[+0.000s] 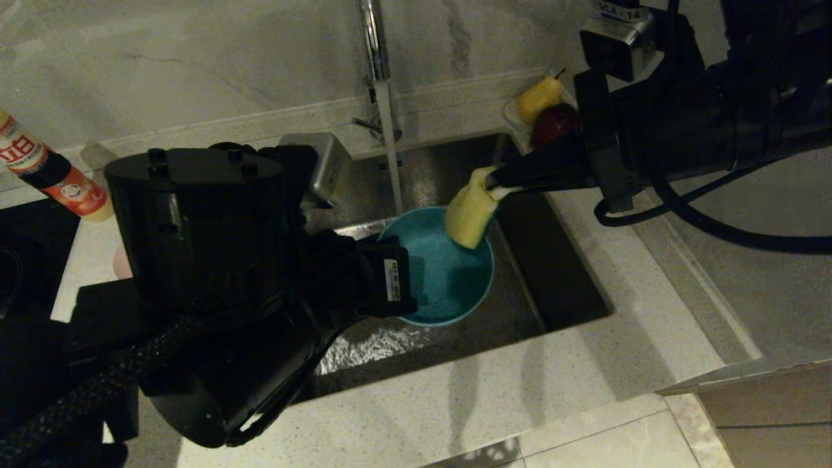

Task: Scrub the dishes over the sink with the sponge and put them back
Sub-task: Wipe the bowl

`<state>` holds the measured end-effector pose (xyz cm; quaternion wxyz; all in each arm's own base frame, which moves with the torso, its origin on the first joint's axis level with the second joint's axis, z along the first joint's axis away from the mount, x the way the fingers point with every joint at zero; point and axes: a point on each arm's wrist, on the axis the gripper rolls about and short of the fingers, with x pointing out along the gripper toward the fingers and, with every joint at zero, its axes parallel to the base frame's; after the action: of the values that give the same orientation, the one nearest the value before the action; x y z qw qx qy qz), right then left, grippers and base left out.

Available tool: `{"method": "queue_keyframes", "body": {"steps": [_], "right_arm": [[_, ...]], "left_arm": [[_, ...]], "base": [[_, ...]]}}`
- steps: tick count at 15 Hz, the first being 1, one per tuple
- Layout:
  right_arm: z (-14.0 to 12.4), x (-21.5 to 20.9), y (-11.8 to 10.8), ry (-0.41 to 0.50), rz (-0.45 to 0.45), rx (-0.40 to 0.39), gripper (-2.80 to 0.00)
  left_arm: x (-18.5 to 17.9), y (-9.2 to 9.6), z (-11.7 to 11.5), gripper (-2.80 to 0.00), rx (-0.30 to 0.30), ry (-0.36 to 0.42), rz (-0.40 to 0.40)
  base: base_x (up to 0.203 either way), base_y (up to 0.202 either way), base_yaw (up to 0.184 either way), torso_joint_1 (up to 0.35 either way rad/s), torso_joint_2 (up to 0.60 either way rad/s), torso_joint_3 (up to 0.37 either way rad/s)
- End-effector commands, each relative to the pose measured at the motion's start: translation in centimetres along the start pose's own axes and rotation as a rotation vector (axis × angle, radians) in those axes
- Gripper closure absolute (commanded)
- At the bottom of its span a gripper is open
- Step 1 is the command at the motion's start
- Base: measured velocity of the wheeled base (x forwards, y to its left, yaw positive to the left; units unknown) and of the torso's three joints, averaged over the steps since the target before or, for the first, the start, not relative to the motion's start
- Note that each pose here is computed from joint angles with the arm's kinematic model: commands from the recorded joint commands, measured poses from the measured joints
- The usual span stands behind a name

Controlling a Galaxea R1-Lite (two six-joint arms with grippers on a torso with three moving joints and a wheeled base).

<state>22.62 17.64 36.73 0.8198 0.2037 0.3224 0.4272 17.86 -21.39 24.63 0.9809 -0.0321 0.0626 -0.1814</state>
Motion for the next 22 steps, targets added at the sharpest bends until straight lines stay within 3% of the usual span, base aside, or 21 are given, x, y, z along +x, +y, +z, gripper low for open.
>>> {"method": "queue_keyframes", "body": {"steps": [1, 8, 14, 22], "right_arm": [[-0.1, 0.6, -0.3, 0.013, -0.004, 0.009, 0.0], [-0.5, -1.1, 0.3, 0.001, 0.002, 0.001, 0.0], [-1.5, 1.7, -0.1, 0.08, 0.002, 0.012, 0.0], [-2.0, 3.2, 1.0, 0.105, 0.043, -0.013, 0.0]], "left_arm": [[0.1, -0.1, 0.1, 0.0, -0.007, -0.005, 0.004], [0.9, 0.6, 1.5, 0.0, -0.036, -0.045, 0.038], [1.0, 0.5, 2.2, 0.0, -0.048, -0.065, 0.033], [1.5, 0.3, 1.9, 0.0, -0.047, -0.056, 0.036]], "base": [[0.0, 0.0, 0.0, 0.0, 0.0, 0.0], [0.0, 0.0, 0.0, 0.0, 0.0, 0.0], [0.0, 0.0, 0.0, 0.0, 0.0, 0.0], [0.0, 0.0, 0.0, 0.0, 0.0, 0.0]]}}
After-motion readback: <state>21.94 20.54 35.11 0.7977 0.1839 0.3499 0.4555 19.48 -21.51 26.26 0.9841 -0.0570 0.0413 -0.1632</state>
